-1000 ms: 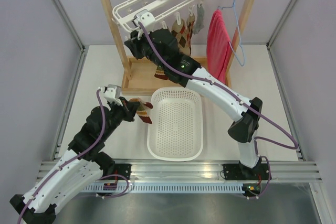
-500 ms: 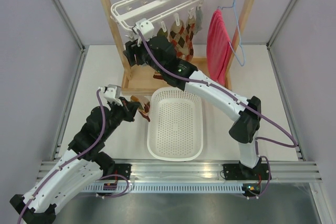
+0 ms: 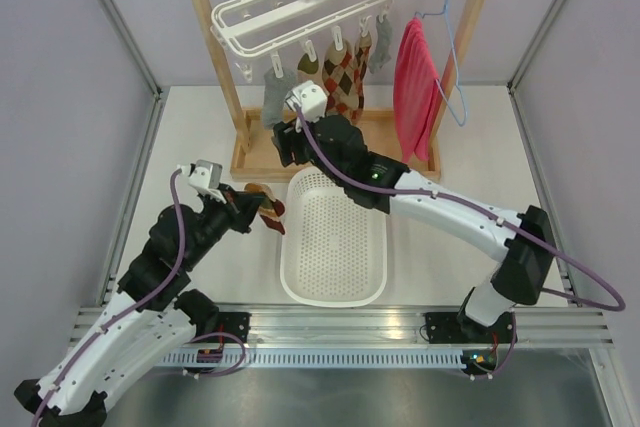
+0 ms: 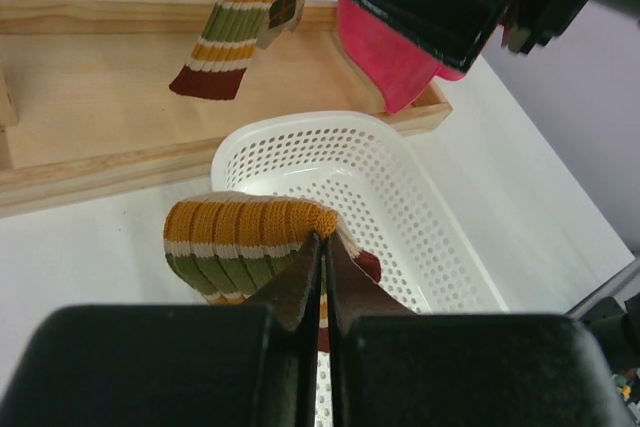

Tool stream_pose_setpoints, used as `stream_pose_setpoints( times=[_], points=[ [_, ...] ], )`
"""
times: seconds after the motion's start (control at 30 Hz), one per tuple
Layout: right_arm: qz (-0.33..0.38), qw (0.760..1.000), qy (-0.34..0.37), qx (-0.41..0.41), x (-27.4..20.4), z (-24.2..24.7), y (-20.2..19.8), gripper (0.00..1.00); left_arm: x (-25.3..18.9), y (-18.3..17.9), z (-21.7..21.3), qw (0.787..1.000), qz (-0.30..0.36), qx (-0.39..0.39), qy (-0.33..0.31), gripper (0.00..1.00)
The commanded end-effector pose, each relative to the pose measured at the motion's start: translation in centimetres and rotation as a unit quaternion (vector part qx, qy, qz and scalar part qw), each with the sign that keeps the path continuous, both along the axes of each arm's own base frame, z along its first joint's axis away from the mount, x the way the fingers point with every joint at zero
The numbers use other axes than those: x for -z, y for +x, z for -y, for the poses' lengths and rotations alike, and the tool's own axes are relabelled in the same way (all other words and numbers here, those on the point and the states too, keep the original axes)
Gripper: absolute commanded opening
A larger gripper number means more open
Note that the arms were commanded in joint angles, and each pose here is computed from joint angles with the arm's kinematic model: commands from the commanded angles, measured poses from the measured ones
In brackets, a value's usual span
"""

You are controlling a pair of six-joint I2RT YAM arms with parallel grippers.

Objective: Remove the socks clipped to the hanger

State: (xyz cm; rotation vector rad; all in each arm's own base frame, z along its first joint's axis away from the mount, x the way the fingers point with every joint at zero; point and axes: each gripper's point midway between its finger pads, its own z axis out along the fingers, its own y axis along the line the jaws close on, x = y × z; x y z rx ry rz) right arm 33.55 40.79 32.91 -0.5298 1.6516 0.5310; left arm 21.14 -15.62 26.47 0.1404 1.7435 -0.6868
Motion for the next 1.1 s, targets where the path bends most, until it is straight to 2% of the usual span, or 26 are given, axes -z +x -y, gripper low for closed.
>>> stream_pose_setpoints(
  times=[0.0,0.17,0.27,0.3,0.5,0.7,0.87,1.07],
  points=[
    [0.014,0.997,0.041,0.066,-1.8,4.0,0.0,0.68,-4.6,-1.3,0.3,0.998,0.048,0.036,-0.007,0.02],
    [-0.033,0.993,0.058,0.094,1.6,8.7,-1.1,0.69,-8.1,-2.4,1.4,0.991,0.093,0.095,0.023,0.02],
    [-0.043,0.990,0.050,0.126,3.6,11.5,-1.1,0.69,-10.4,-3.0,2.3,0.985,0.108,0.130,0.025,0.02],
    [-0.041,0.988,0.065,0.137,3.0,12.7,-1.1,0.69,-11.3,-3.1,2.7,0.984,0.112,0.138,0.022,0.02],
    [-0.072,0.979,0.081,0.173,5.5,17.5,-0.9,0.69,-13.7,-3.8,4.4,0.973,0.125,0.193,0.019,0.02],
    [-0.095,0.966,0.100,0.218,7.5,22.6,-0.2,0.70,-12.8,-3.5,6.9,0.965,0.085,0.247,0.023,0.02],
    [-0.096,0.960,0.113,0.238,7.6,25.5,0.2,0.70,-11.1,-2.5,8.5,0.968,0.055,0.241,0.027,0.02],
    [-0.114,0.955,0.108,0.251,8.9,27.4,0.2,0.69,-6.6,-2.1,12.1,0.970,0.014,0.234,0.060,0.02]
  ],
)
